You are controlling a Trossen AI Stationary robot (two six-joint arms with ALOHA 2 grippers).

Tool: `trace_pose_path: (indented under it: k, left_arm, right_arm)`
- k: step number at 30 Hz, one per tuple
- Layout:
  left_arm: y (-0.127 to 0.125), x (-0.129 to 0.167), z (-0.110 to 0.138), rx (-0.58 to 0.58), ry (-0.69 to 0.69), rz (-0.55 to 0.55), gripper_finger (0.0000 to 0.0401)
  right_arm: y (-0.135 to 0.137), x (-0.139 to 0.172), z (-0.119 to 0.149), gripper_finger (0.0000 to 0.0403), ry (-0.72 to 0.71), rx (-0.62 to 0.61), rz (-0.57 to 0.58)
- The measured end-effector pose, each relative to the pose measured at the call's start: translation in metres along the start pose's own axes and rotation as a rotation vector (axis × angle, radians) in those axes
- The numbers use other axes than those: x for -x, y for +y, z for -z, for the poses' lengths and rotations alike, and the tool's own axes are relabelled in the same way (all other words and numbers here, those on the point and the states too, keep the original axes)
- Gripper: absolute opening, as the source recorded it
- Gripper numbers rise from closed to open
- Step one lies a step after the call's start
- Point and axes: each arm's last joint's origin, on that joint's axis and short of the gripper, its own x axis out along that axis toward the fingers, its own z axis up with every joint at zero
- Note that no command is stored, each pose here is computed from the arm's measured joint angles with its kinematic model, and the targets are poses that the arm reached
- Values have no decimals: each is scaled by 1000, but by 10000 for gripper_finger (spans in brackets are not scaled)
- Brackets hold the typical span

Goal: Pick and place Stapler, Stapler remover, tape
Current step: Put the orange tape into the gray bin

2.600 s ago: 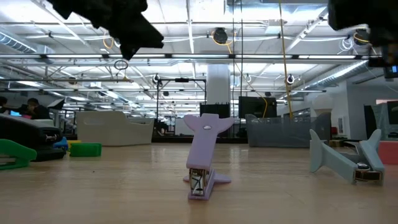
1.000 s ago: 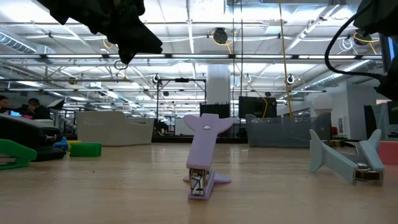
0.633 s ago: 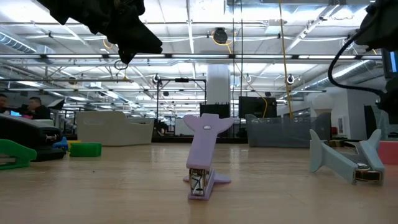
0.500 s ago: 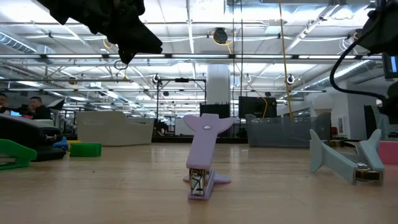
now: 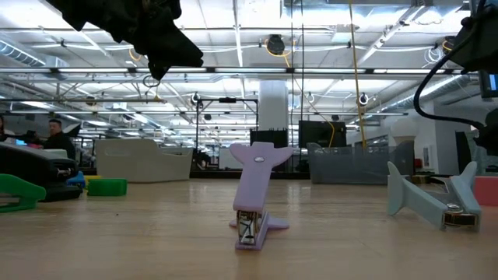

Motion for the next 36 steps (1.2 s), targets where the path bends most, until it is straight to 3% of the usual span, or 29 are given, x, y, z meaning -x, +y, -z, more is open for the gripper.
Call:
trace_pose_path:
  k: [2,8,11,17,23,28,36]
  left_arm:
    - [0,0,0,0,-1,0,88]
    - [0,0,0,50,-1,1,88]
    - [0,0,0,95,-2,1,88]
    - [0,0,0,171,-4,2,88]
    - [-2,0,-10,181,-96,31,88]
    - [-5,2,-21,174,-213,69,88]
    - [-8,5,-30,168,-310,107,88]
  right_arm:
    - [2,0,0,32,3,13,-17]
    - [15,2,3,31,6,86,-154]
    - [31,8,7,31,-45,157,-356]
    - [63,36,18,31,-252,268,-869]
    - [78,58,26,31,-442,367,-1172]
    - [85,66,26,31,-644,418,-1270]
    - [97,71,9,31,-1046,487,-1227]
